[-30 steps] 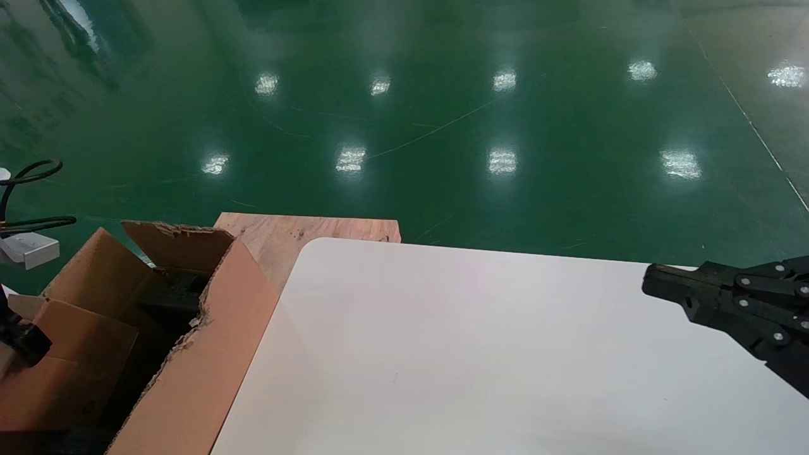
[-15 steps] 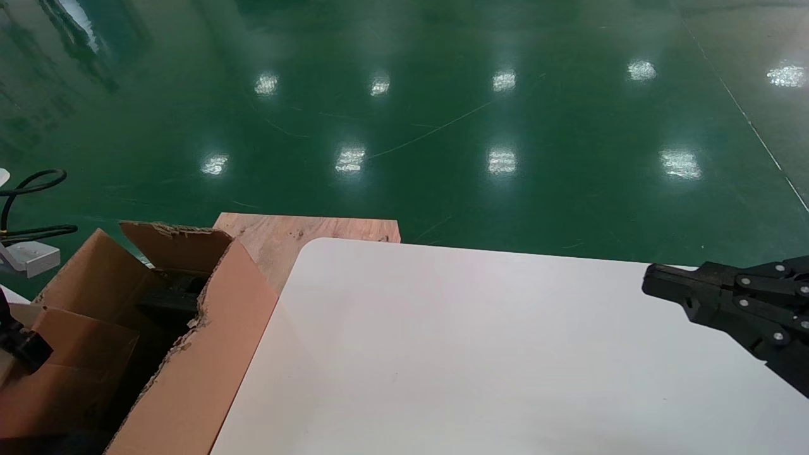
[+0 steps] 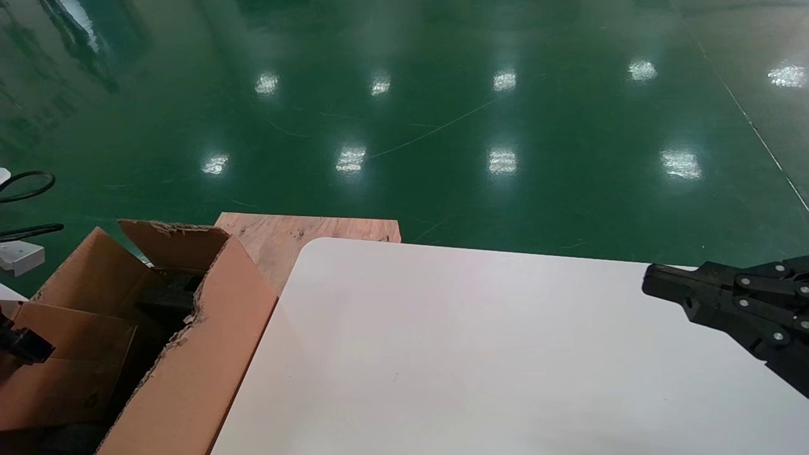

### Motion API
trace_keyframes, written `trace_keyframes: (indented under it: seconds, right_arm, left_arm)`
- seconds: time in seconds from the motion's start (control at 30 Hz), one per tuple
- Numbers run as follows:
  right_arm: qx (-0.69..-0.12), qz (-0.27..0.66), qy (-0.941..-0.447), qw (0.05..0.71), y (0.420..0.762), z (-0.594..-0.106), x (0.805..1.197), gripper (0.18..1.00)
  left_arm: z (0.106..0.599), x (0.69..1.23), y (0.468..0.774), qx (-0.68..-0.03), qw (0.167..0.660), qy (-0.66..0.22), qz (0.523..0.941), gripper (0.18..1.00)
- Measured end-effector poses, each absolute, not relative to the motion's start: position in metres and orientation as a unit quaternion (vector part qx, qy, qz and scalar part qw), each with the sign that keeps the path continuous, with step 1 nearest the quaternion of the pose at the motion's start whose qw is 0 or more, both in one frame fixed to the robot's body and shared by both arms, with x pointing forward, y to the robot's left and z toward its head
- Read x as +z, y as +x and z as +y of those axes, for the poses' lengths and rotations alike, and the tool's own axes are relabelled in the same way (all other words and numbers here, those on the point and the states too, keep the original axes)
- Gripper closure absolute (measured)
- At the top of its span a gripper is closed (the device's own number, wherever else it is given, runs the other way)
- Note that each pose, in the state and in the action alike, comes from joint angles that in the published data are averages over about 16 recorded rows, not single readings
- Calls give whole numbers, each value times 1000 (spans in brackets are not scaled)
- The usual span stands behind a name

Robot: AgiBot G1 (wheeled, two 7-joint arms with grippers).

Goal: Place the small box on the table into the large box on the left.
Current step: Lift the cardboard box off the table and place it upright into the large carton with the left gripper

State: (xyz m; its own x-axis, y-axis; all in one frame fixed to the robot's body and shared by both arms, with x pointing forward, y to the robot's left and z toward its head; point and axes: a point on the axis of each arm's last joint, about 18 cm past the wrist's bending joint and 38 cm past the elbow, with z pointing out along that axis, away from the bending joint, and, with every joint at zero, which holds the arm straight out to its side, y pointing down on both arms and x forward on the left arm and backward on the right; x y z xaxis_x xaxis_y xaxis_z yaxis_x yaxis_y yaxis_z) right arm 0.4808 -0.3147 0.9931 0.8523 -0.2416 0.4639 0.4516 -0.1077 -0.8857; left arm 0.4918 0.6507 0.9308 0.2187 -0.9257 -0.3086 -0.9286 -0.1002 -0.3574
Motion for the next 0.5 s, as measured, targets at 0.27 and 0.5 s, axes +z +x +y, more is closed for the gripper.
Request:
trace_keyframes:
  seconds: [0.27, 0.5]
  right_arm:
    - [-261, -75, -697, 664, 481, -315, 993, 977]
    - [-261, -75, -697, 664, 481, -315, 993, 936]
  left_arm:
    - [651, 931, 492, 2, 245, -742, 624, 804]
    - [651, 931, 492, 2, 244, -742, 625, 735]
